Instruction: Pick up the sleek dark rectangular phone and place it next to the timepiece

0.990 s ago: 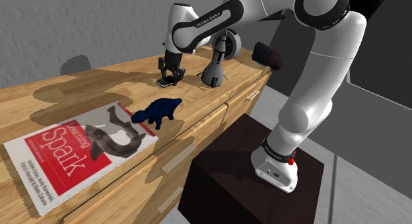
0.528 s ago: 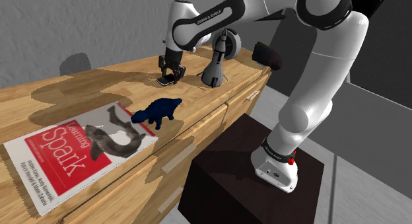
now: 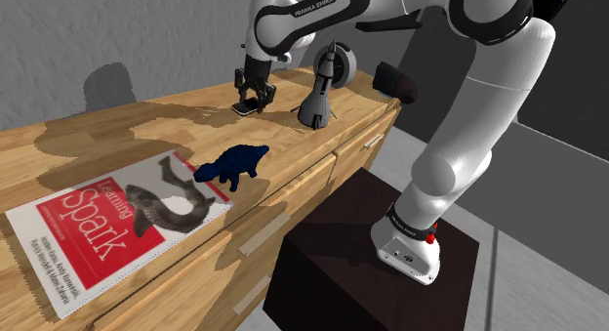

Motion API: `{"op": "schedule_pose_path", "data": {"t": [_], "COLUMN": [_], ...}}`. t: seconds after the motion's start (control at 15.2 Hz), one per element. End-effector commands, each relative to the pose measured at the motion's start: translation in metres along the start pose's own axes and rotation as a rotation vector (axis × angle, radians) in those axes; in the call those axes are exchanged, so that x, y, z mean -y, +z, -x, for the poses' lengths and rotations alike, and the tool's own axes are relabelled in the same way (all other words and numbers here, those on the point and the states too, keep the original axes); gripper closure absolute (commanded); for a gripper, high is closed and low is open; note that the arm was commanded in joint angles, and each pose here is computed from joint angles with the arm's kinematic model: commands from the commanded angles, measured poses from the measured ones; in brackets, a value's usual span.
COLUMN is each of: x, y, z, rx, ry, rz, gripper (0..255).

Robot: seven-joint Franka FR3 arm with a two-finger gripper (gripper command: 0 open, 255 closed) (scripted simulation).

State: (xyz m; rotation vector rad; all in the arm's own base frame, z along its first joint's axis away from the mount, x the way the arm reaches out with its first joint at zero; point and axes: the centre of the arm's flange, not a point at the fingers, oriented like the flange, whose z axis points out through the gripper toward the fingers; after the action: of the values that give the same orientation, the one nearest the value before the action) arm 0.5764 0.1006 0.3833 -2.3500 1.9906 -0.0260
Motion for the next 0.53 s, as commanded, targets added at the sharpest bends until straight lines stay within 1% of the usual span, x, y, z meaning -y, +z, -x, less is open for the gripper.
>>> {"op": "schedule_pose_path", "data": {"t": [0.0,0.46], "x": [-0.001,0.001], "y": [-0.011,-0.048], "z": [0.002,0.003], "rx": [0.000,0.000], "ry": [0.000,0.000], "rz": [0.000,0.000], "gripper": [255,255]}}
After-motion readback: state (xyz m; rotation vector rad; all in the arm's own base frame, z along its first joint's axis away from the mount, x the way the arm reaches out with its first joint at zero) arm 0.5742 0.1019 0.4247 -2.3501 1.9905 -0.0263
